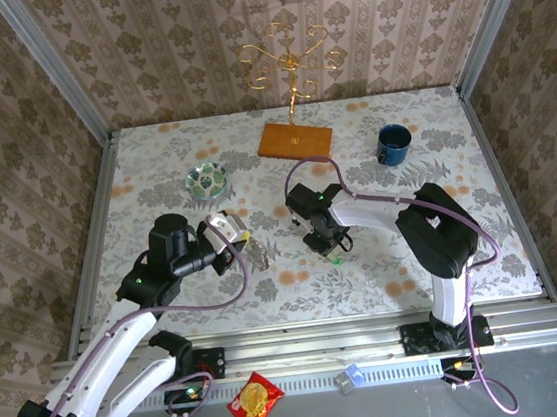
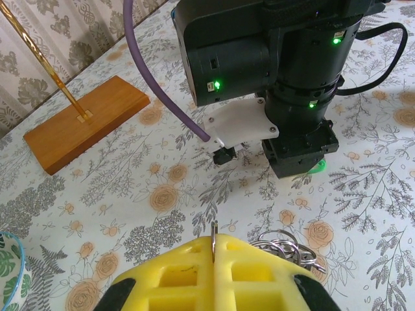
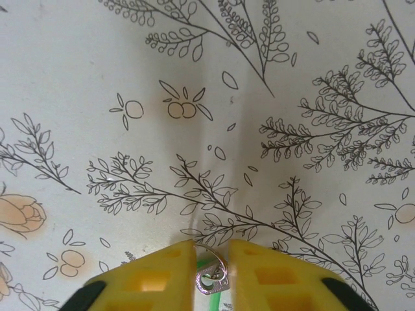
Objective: Put the keys on the keyring
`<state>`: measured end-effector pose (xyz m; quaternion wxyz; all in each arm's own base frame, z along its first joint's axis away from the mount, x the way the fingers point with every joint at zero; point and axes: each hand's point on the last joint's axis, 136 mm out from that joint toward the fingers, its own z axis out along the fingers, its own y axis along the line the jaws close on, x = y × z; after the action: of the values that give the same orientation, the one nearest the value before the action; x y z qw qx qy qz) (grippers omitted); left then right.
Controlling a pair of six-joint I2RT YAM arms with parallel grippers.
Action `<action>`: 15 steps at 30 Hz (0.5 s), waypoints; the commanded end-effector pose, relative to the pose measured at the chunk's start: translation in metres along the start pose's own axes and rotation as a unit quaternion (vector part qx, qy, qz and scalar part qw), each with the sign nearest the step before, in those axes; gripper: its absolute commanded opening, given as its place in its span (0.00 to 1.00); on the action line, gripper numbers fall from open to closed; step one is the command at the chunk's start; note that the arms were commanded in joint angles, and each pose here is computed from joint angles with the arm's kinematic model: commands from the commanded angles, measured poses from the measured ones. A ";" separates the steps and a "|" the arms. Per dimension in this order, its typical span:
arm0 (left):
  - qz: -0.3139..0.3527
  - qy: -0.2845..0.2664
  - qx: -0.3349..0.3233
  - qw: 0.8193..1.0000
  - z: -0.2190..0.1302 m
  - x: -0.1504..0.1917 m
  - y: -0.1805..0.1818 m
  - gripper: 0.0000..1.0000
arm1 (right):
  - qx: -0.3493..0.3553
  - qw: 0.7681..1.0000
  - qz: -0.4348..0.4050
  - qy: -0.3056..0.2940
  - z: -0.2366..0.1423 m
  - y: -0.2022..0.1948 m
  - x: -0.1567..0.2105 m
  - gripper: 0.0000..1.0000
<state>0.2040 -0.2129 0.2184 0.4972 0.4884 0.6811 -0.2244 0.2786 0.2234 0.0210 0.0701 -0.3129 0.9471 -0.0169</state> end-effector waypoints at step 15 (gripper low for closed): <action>0.027 -0.026 0.004 0.999 -0.004 -0.021 0.000 0.00 | -0.036 0.999 0.011 -0.003 -0.016 0.005 -0.002 0.11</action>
<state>0.2034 -0.2144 0.2170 0.4944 0.4909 0.6810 -0.2255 0.2741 0.2262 0.0214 0.0585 -0.3119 0.9483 0.0004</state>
